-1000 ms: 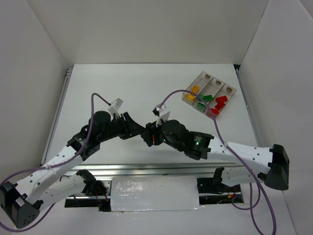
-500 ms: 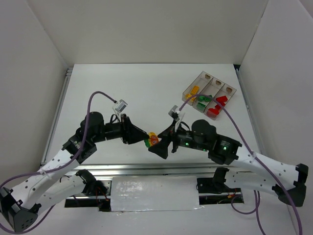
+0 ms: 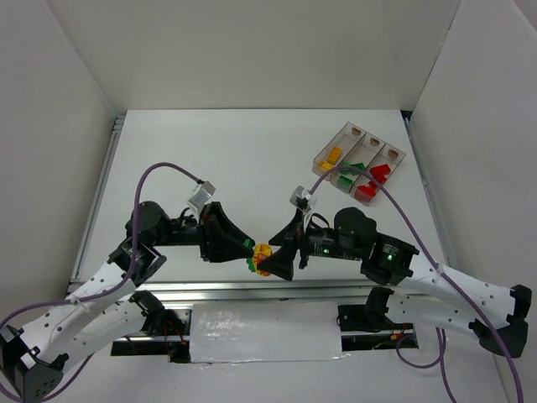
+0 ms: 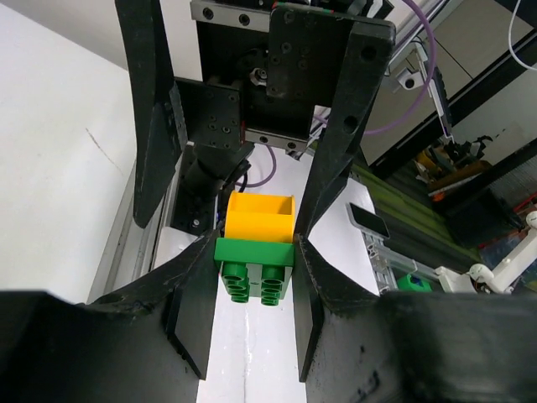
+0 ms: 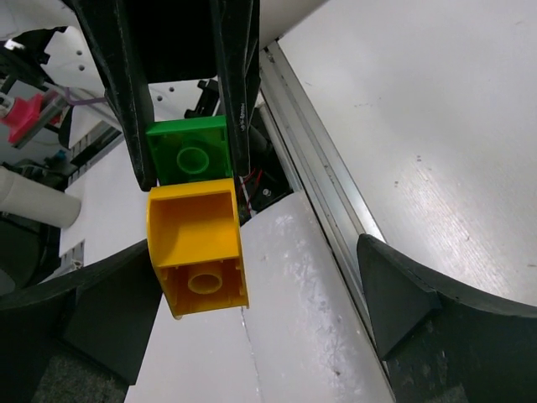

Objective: Sort the legos into containers by color

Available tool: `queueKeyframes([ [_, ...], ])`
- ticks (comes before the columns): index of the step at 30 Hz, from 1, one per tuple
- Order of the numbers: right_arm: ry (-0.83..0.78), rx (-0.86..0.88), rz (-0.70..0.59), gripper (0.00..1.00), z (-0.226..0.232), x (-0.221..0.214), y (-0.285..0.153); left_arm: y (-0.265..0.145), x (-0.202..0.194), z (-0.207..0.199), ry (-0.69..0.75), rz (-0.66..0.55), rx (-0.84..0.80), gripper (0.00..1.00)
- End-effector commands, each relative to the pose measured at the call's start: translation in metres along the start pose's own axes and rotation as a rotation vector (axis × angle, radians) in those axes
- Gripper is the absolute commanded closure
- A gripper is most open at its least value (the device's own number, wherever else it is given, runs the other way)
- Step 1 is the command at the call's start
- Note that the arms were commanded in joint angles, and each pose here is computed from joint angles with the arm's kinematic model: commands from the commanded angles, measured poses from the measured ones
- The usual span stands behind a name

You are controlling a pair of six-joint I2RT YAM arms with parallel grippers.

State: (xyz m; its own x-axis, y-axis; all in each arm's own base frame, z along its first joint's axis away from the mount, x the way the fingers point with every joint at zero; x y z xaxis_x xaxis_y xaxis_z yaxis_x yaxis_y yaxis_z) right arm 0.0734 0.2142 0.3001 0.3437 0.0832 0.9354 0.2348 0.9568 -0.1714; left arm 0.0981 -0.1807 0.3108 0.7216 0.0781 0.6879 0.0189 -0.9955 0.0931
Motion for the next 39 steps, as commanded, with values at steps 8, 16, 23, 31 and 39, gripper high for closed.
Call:
queueKeyframes([
  [8, -0.035, 0.296, -0.056, 1.00, 0.020, 0.004, 0.008, -0.002, 0.010, -0.014, 0.099, -0.020, -0.042, 1.00],
  [16, -0.106, 0.071, -0.058, 1.00, -0.020, -0.001, -0.016, -0.012, 0.006, -0.026, 0.173, 0.002, -0.039, 1.00],
  [23, 0.077, -0.429, -0.044, 1.00, -0.106, 0.002, -0.035, -0.020, 0.001, -0.019, 0.170, -0.025, 0.099, 1.00],
  [31, 0.488, -1.371, 0.110, 1.00, -0.282, 0.018, -0.024, -0.030, -0.001, 0.010, 0.067, -0.052, 0.444, 1.00],
  [39, 0.525, -1.664, 0.171, 1.00, -0.420, 0.050, -0.019, -0.039, -0.005, 0.005, 0.087, -0.077, 0.496, 1.00],
])
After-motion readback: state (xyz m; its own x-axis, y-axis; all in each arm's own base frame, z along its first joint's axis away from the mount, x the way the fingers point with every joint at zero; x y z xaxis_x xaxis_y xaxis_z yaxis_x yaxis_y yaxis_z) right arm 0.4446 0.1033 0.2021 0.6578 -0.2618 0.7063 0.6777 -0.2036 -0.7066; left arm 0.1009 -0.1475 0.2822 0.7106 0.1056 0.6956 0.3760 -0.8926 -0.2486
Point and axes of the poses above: each gripper's point midway between its finger pads, its own y axis out along the fingers, its own z axis along the line the jaws close on, x = y × z, the point moved 9 cm from there along -y, back along the fingers, and after that the axes turned 12 degrees about -y, right-handed, at the moved point
